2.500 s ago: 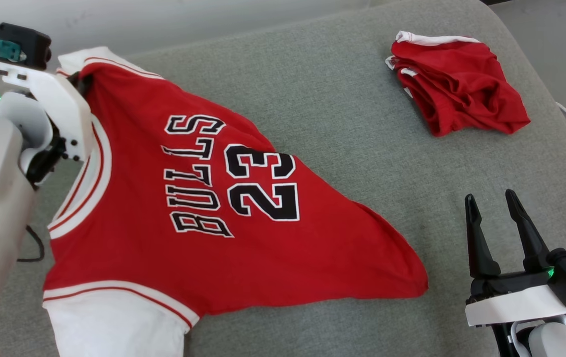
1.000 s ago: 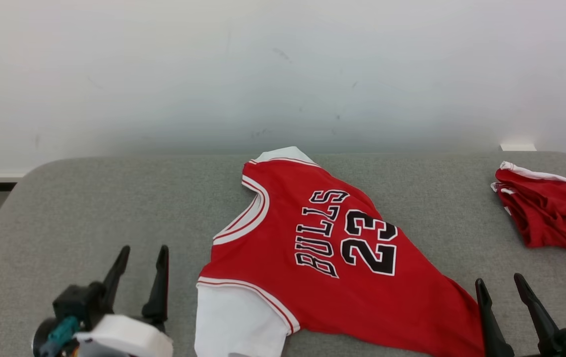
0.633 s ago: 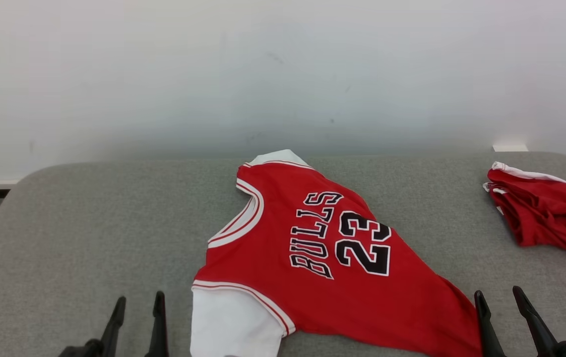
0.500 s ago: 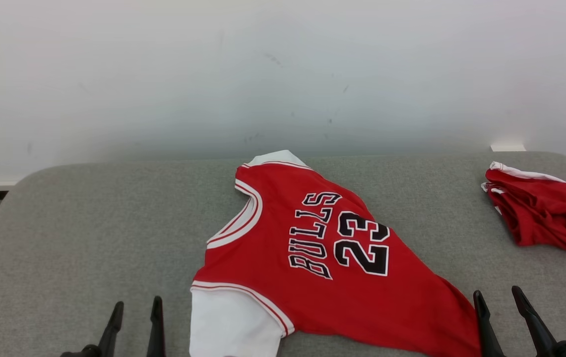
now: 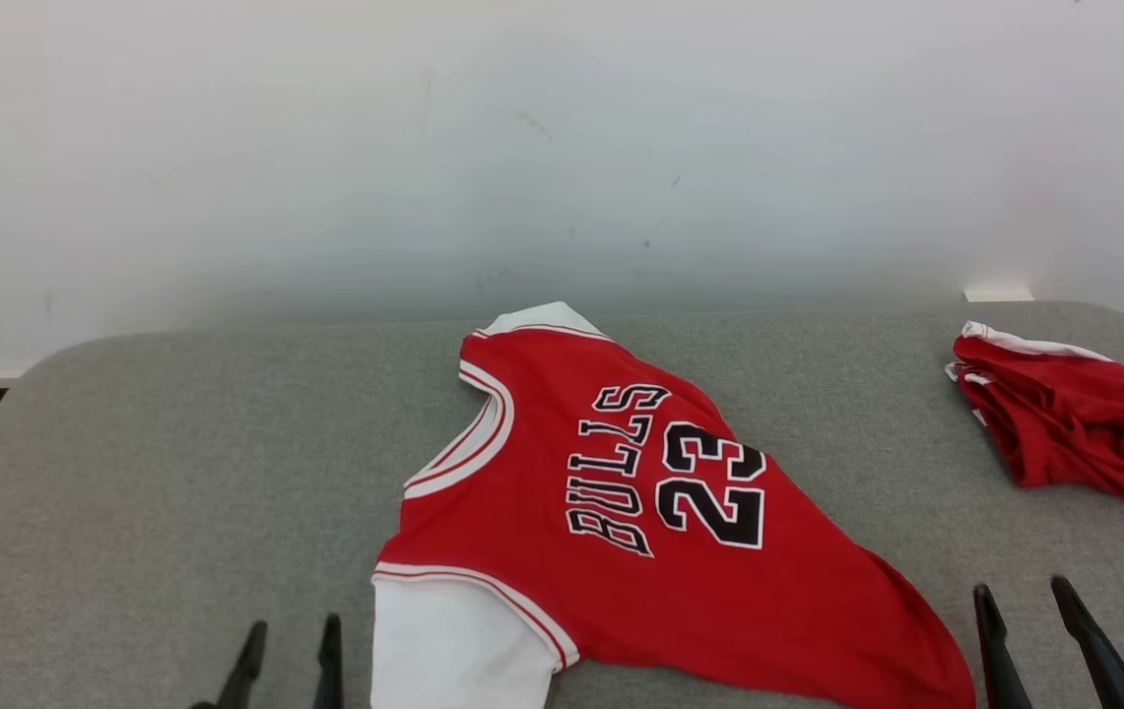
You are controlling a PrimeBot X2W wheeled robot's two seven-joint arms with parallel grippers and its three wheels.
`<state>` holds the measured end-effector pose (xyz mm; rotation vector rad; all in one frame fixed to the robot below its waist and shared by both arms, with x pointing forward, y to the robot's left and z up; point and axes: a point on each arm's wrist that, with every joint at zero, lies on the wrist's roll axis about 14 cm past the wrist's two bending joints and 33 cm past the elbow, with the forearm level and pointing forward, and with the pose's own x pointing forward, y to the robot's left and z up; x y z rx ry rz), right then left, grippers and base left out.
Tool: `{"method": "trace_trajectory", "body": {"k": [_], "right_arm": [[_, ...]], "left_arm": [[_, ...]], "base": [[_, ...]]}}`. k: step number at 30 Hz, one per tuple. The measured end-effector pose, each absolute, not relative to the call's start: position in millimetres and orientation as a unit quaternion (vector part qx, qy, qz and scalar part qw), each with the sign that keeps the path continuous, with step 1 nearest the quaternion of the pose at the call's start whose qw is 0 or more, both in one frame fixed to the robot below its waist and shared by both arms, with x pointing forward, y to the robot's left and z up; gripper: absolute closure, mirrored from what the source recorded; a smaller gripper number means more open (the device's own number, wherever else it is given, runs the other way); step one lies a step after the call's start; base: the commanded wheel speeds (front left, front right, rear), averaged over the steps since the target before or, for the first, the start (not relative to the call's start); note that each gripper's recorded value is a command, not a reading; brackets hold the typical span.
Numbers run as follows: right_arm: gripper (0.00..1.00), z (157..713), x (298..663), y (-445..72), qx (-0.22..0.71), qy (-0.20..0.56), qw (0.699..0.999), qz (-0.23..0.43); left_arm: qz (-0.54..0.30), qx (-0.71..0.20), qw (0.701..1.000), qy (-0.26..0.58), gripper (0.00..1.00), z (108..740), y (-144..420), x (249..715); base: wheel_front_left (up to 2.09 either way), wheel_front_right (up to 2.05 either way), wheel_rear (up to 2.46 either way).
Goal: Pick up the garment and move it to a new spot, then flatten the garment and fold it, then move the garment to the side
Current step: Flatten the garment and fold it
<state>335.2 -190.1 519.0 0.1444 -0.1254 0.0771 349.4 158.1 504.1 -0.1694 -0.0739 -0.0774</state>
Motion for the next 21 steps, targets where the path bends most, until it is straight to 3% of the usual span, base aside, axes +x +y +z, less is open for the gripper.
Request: {"method": "trace_trajectory", "body": {"k": [9, 21], "right_arm": [[0.0, 442.2, 314.0, -211.3, 0.07, 0.068, 0.995, 0.017], [0.0, 399.4, 321.9, -193.2, 0.103, 0.153, 0.982, 0.038]], "left_arm": [[-0.084, -0.106, 0.989, 0.067, 0.0, 446.0, 127.6, 334.0], [-0.111, -0.096, 0.97, 0.196, 0.0, 394.9, 108.1, 326.2]], "base": [[0.0, 0.0, 0.0], [0.0, 0.0, 0.0]]}}
